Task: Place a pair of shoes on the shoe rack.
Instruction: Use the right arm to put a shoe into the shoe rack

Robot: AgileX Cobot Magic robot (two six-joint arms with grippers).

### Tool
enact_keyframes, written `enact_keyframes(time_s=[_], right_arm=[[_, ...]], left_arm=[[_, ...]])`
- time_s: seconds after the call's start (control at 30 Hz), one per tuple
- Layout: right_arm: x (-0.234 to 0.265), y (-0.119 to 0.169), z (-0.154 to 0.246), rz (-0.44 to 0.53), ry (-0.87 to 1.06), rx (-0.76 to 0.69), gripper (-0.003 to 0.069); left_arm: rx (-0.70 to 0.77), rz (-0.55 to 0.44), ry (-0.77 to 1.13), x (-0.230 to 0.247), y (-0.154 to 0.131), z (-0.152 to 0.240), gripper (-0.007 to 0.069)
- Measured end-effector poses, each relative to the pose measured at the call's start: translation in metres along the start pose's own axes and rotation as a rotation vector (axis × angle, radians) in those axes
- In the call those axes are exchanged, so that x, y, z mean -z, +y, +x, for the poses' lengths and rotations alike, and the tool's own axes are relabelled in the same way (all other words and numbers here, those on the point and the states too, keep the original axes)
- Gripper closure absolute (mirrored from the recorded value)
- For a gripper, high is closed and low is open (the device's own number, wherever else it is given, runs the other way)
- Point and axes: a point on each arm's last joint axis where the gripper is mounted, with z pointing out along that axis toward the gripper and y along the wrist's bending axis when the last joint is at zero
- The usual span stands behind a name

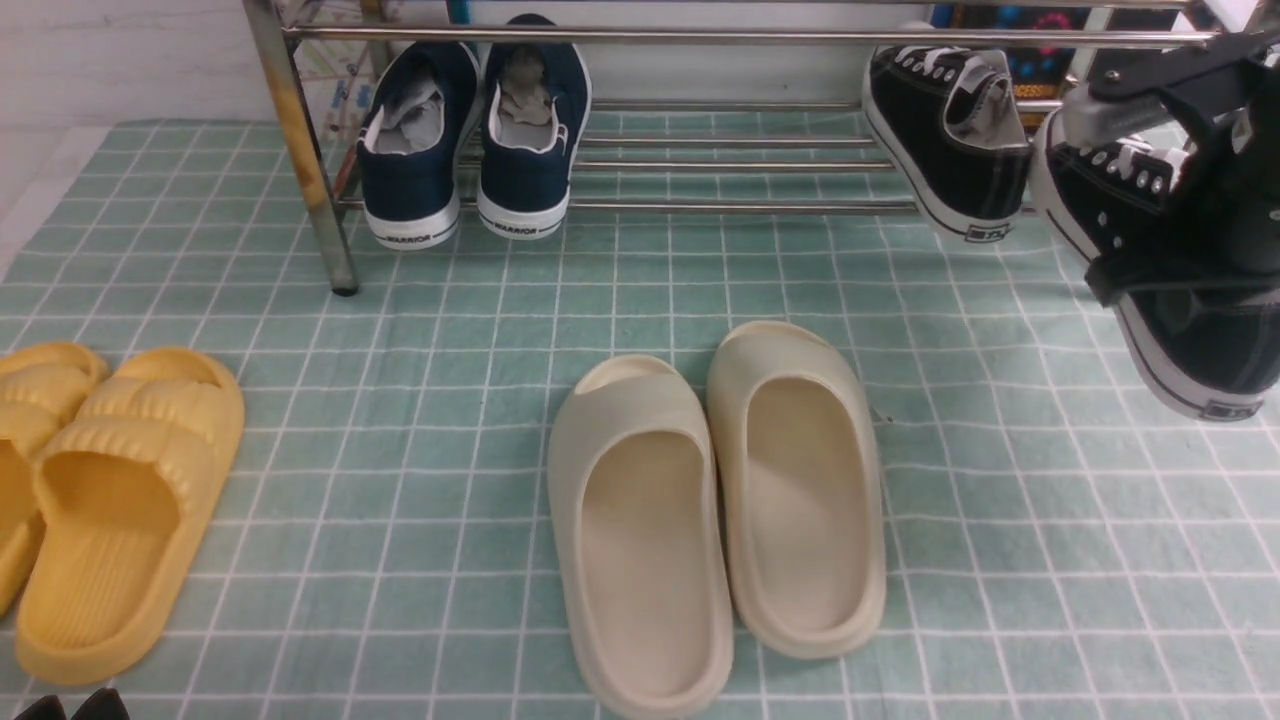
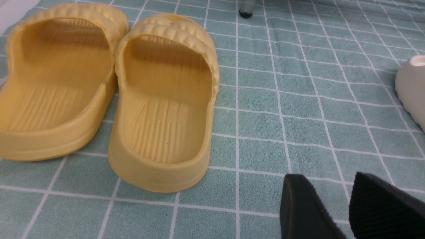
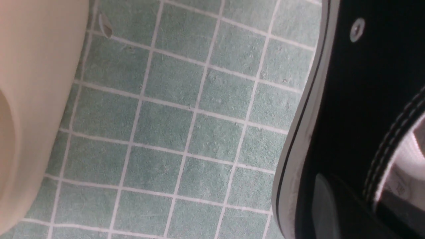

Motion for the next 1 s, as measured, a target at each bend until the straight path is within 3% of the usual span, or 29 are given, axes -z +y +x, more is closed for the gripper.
enact_keyframes(time_s=[0.17, 0.43, 1.0], right_arm=[[0.001, -0.007, -0.023, -0.008, -0.025, 0.006, 0.0642], [-0.016, -0.034, -0.048, -0.115, 0.001, -0.046, 0.0642], [-0.061, -0.043, -0.098, -0.114, -0.049, -0.027, 0.0642]], left_arm=[[0.000, 0.000, 0.000, 0.000, 0.000, 0.000, 0.0388], [0.000, 0.000, 0.000, 0.000, 0.000, 0.000, 0.0388], [0.000, 0.000, 0.000, 0.000, 0.000, 0.000, 0.0388]])
